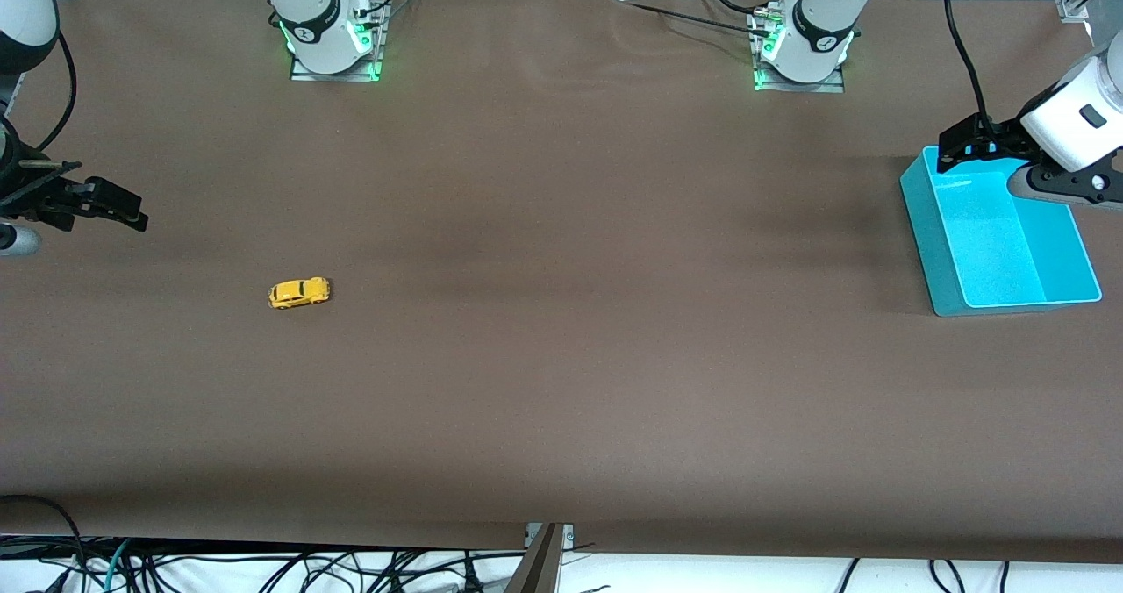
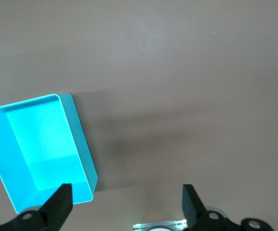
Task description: Wind and store yellow beetle car
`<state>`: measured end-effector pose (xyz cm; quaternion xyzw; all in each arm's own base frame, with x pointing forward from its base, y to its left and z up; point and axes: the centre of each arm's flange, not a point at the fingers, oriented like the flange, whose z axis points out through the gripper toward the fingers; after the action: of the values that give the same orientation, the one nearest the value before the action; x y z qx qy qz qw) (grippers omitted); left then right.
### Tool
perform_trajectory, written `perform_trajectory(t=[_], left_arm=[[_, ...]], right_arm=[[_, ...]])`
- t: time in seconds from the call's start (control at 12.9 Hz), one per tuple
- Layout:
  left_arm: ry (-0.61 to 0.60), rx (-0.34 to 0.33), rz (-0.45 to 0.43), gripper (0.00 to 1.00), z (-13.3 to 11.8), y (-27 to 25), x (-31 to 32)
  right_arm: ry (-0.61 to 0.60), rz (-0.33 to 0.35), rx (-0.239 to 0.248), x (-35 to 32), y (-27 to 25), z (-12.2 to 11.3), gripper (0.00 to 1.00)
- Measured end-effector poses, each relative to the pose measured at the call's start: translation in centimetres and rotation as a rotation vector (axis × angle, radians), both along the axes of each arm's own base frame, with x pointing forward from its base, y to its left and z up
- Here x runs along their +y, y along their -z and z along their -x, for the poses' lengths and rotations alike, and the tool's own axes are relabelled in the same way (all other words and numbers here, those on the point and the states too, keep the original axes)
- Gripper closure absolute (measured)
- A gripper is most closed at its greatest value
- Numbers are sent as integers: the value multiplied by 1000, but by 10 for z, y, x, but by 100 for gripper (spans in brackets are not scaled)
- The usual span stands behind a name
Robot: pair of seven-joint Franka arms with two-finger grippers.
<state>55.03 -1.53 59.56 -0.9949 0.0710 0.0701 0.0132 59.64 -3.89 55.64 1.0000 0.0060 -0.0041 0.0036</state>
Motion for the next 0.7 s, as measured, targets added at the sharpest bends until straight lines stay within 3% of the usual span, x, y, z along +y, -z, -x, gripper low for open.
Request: perform_trajectory(t=[0.7], left_arm=[[-22, 5, 0, 0, -1, 3, 12]], right_arm=[[3, 0, 0, 0, 0, 0, 0]])
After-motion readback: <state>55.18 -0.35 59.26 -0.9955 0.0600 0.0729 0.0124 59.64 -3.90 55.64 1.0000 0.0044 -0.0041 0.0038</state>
